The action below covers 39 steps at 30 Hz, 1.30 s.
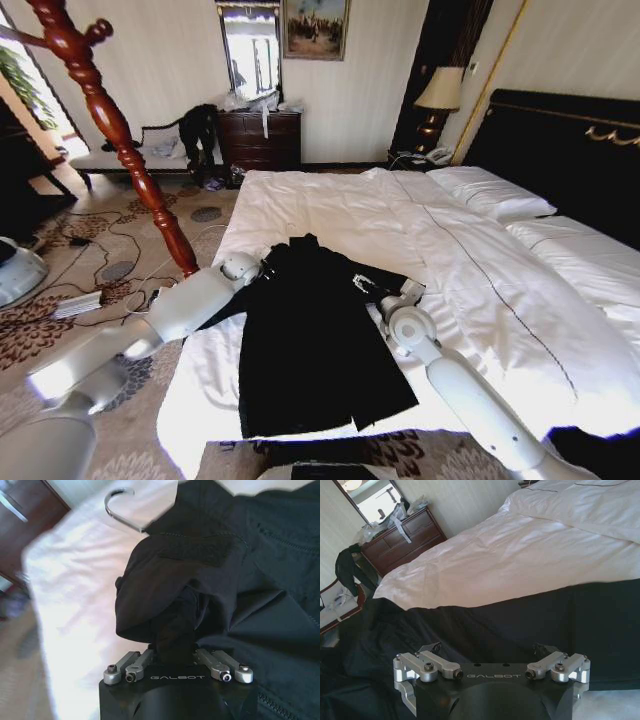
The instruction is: Pick up the clothes from the bed and hang them on the clothes hanger.
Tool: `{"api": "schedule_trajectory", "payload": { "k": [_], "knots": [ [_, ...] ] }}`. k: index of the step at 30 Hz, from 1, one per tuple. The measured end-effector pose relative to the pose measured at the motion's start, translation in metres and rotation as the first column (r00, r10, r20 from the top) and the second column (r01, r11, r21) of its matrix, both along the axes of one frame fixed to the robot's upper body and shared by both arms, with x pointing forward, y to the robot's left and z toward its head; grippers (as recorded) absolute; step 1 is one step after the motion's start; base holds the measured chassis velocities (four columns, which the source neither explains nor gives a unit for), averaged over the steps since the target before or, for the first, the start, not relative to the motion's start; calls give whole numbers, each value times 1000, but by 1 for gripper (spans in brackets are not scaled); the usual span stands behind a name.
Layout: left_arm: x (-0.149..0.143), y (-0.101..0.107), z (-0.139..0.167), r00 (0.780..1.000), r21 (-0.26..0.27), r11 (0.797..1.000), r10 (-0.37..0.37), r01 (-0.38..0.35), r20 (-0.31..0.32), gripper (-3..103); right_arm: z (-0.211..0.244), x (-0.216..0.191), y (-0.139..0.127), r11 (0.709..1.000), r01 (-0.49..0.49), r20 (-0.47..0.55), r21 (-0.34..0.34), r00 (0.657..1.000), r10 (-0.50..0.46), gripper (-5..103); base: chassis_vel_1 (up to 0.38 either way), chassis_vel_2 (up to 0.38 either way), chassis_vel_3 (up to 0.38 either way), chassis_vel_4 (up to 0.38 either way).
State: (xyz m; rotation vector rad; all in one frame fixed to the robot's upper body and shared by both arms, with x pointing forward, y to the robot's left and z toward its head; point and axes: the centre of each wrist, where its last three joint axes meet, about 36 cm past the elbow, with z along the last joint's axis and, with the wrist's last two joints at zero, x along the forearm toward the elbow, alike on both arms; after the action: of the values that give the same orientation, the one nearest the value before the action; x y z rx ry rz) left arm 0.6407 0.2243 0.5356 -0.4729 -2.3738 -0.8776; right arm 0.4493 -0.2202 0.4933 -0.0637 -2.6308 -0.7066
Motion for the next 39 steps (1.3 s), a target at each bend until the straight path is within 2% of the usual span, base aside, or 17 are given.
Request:
{"api": "schedule_trajectory", "payload": {
  "k": [4,5,6,8,14,18,20,22,23,27,28,31,32,33,35,36,39],
  "knots": [
    [-6,38,47,996,104,995,1,-10,87,22,7,-1,-1,1000,-1,19,5,1000,1,100,0,0,0,0],
    [-6,38,47,996,104,995,1,-10,87,22,7,-1,-1,1000,-1,19,5,1000,1,100,0,0,0,0],
    [-8,54,66,992,151,988,8,-27,123,22,11,0,0,1000,-2,31,11,1000,2,100,0,0,0,0],
    [-12,73,92,985,205,978,16,-51,169,22,15,1,1,1000,-3,45,23,999,2,100,0,0,0,0],
    [-16,96,135,970,276,957,24,-92,240,22,21,0,3,999,-9,63,38,998,7,100,0,0,0,0],
    [-14,114,181,947,351,924,33,-151,321,22,27,-2,5,999,-16,81,52,997,12,100,0,0,0,0],
    [-14,118,196,939,360,918,35,-165,342,22,28,-2,6,998,-16,84,55,996,11,100,0,0,0,0],
    [-16,123,229,924,378,907,31,-187,382,22,30,-2,5,998,-15,90,62,996,9,100,0,0,0,0],
    [-16,123,229,924,378,907,31,-187,382,22,30,-2,5,998,-15,90,62,996,9,100,0,0,0,0],
    [-24,131,271,903,395,894,23,-210,429,22,32,-2,4,997,-12,98,77,995,5,100,0,0,0,0],
    [-24,131,271,903,395,894,23,-210,429,22,32,-2,4,997,-12,98,77,995,5,100,0,0,0,0],
    [-38,144,297,872,412,875,25,-255,488,22,32,-2,4,997,-12,97,82,995,4,100,0,0,0,0],
    [-38,144,297,872,412,875,25,-255,488,22,32,-2,4,997,-12,97,82,995,4,100,0,0,0,0],
    [-42,149,303,863,421,864,28,-274,505,22,32,-3,4,997,-13,96,82,995,5,100,0,0,0,0],
    [-54,167,321,829,444,828,46,-344,557,22,31,-5,3,997,-16,95,79,995,9,100,0,0,0,0],
    [-54,167,321,829,444,828,46,-344,557,22,31,-5,3,997,-16,95,79,995,9,100,0,0,0,0],
    [-72,190,340,787,450,785,76,-426,612,22,32,-7,3,997,-20,93,76,996,13,100,0,0,0,0]
  ]
}}
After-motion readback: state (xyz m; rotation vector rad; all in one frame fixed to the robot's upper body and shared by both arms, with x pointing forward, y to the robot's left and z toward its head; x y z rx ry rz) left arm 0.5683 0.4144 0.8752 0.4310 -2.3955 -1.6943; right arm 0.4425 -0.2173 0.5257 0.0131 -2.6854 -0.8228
